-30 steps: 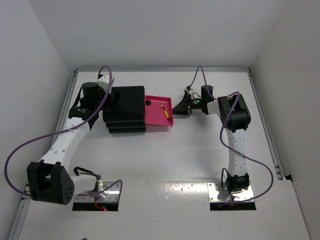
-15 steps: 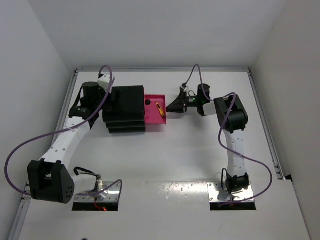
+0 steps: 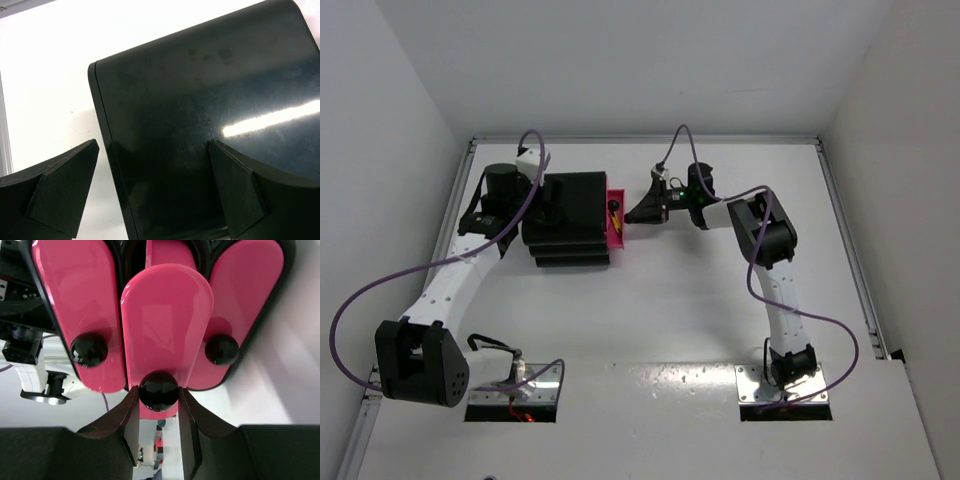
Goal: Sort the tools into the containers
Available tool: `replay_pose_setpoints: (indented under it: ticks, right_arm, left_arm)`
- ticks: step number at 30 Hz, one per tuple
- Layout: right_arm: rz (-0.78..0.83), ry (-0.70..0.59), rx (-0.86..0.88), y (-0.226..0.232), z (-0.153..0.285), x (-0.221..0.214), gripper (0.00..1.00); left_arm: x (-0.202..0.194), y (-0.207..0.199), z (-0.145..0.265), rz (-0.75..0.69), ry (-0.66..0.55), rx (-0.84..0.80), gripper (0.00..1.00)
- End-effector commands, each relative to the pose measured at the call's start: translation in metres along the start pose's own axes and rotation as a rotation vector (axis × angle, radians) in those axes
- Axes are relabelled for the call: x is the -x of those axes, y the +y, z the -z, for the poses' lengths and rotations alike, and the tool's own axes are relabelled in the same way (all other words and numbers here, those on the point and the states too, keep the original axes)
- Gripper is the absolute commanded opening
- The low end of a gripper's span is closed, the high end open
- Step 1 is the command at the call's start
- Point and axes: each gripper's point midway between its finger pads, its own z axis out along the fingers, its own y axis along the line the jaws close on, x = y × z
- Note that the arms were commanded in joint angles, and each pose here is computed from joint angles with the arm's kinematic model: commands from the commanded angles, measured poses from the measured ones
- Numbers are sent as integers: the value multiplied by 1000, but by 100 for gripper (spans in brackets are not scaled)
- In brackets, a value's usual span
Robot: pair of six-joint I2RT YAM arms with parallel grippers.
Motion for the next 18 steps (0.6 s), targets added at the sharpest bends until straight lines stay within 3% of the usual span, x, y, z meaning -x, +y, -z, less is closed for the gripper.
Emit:
replay_pose_setpoints:
  ticks: [1,18]
  right_arm:
    - [151,54,72,34,-18,3,13]
    - [135,89,79,21,-56,-5,24]
  left_arm:
    - [-30,-3,-2,-4,92,-20,100]
    - [-43,-8,-7,-11,125,-45,100]
